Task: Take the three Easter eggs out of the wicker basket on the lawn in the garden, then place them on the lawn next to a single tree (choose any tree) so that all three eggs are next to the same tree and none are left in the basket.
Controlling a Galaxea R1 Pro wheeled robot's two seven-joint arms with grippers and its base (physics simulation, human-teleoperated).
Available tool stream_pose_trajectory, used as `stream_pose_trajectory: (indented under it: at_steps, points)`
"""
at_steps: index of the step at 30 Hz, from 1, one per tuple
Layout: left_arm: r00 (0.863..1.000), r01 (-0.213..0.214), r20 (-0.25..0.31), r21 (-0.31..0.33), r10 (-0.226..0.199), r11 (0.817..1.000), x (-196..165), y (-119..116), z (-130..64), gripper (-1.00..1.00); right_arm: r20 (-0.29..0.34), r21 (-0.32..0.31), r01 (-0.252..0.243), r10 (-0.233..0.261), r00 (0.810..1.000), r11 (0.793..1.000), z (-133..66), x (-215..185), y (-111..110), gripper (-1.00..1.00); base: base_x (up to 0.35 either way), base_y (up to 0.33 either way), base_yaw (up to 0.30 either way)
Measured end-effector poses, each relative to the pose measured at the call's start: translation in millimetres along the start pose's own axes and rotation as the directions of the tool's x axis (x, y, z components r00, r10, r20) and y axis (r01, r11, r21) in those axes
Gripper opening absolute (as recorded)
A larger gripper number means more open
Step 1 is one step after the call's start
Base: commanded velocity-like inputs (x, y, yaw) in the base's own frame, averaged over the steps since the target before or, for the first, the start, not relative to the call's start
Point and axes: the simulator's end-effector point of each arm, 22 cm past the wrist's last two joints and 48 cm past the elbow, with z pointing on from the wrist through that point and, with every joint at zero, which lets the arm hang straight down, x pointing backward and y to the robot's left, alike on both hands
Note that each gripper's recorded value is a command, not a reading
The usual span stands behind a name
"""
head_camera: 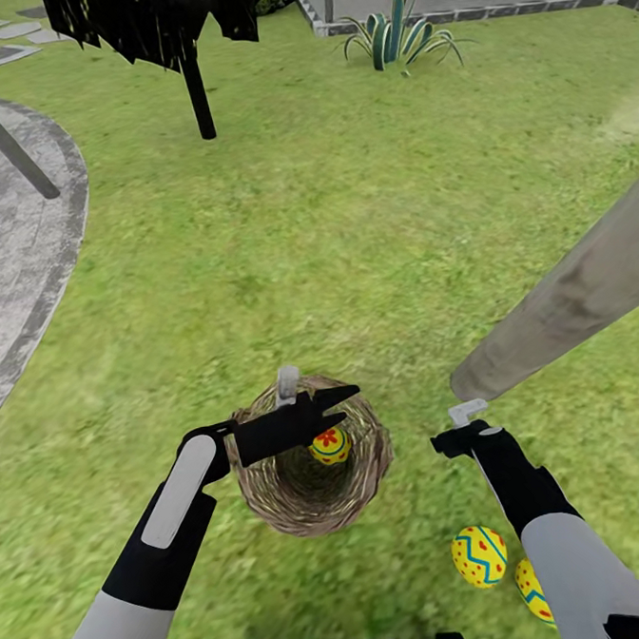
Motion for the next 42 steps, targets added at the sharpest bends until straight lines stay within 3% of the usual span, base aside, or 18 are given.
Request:
stream_pose_trajectory:
  at_steps: [15, 42]
  points:
    - [1.000, -0.003, -0.007, 0.001, 0.003, 1.000, -0.4, -28.7, -4.3, 1.00, -0.020, -0.016, -0.001, 0.000, 1.000, 1.000, -21.7, 1.3, 2.8, 1.00, 0.000, 0.000, 0.000]
    - [1.000, -0.004, 0.002, -0.010, 0.004, 1.000, -4.4, -23.9, -9.4, 1.00, -0.019, -0.013, 0.001, -0.001, 1.000, 1.000, -21.9, 1.1, 1.3, 1.00, 0.000, 0.000, 0.000]
